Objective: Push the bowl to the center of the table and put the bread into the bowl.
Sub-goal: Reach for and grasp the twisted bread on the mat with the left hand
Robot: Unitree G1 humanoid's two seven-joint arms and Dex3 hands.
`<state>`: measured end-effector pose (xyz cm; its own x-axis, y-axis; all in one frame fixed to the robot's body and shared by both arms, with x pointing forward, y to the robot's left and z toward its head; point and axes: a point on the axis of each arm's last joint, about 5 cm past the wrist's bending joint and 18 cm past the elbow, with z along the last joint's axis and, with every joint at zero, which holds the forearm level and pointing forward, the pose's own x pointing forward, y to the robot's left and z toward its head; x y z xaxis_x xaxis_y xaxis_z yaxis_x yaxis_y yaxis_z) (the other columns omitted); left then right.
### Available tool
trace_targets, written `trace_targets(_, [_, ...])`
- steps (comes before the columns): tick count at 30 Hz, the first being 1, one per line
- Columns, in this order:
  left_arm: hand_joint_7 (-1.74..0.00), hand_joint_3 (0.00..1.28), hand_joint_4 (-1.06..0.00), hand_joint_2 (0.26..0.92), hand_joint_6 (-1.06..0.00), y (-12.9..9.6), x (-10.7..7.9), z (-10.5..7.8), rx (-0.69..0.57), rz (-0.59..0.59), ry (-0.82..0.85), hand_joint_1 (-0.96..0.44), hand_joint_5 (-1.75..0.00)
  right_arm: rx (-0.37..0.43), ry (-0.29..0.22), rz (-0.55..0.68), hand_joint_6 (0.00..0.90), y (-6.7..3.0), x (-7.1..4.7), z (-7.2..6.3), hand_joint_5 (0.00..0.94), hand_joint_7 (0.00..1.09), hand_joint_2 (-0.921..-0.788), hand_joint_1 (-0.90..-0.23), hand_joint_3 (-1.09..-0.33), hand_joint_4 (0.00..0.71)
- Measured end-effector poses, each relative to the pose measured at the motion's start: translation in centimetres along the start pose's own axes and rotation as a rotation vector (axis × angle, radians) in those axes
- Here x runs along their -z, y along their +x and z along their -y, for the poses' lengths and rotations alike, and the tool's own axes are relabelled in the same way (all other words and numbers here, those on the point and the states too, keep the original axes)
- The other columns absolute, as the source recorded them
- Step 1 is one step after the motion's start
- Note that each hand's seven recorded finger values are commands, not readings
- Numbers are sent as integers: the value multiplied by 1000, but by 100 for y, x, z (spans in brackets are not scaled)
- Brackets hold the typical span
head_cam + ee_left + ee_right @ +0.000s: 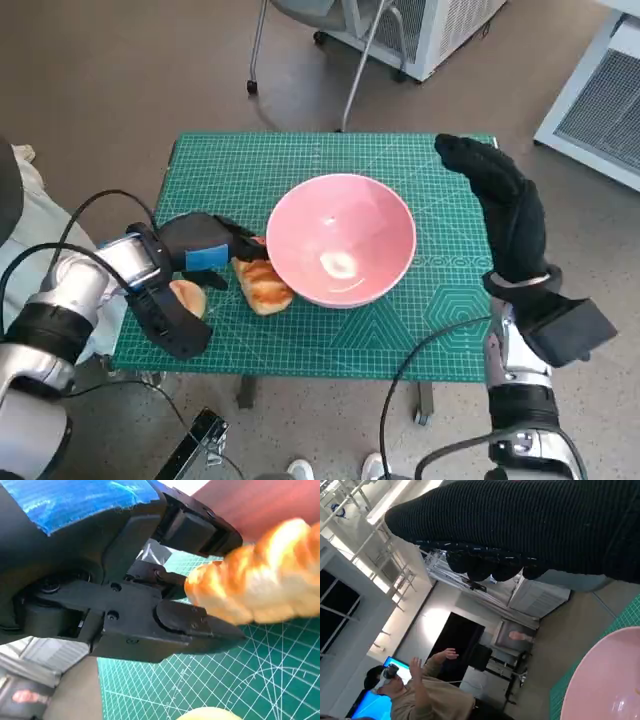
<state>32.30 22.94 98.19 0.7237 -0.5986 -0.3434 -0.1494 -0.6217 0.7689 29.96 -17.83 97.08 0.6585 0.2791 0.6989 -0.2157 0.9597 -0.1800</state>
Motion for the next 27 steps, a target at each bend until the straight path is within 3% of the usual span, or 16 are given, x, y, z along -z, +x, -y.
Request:
trace_targets(13, [-45, 4, -587, 870, -641, 134, -48, -10, -50, 67, 20, -171, -18, 4, 5, -9, 157, -22, 13, -2, 11, 859, -921, -425, -555, 462])
trace_targets(17, [-67, 11, -635, 888, -689, 178, -66, -8, -61, 75, 22, -138, -40, 5, 8, -9, 159, -23, 15, -7, 11, 856, -921, -426, -552, 462])
trace_targets(19, [-107, 48, -699, 907, -765, 196, -76, -5, -69, 80, 18, -90, -70, 6, 9, -9, 160, -24, 17, -8, 11, 853, -921, -429, -550, 462])
trace_targets(20, [-351, 72, -721, 910, -727, 204, -83, 0, -73, 83, 15, -142, -83, 7, 11, -9, 161, -25, 17, -8, 11, 853, -921, -429, -549, 462])
trace_targets(21, [-725, 125, -752, 914, -651, 210, -92, 7, -78, 86, 9, -217, -102, 8, 12, -9, 161, -25, 18, -9, 10, 852, -921, -430, -549, 462])
trace_targets(22, [-841, 132, -699, 915, -649, 212, -98, 16, -81, 86, 2, -174, -323, 9, 12, -8, 162, -26, 18, -8, 10, 851, -921, -430, -548, 462])
trace_targets(23, [-1021, 151, -610, 917, -635, 215, -105, 24, -86, 88, -6, -111, -652, 10, 13, -8, 162, -27, 18, -6, 10, 850, -921, -431, -548, 462])
trace_targets(25, [-1188, 127, -587, 919, -657, 223, -120, 37, -99, 89, -27, -46, -914, 13, 13, -8, 163, -31, 18, 1, 10, 848, -921, -428, -548, 462])
trace_targets(27, [-1202, 86, -616, 920, -698, 229, -134, 50, -114, 90, -43, -24, -972, 15, 13, -8, 164, -35, 17, 5, 10, 846, -921, -424, -549, 462])
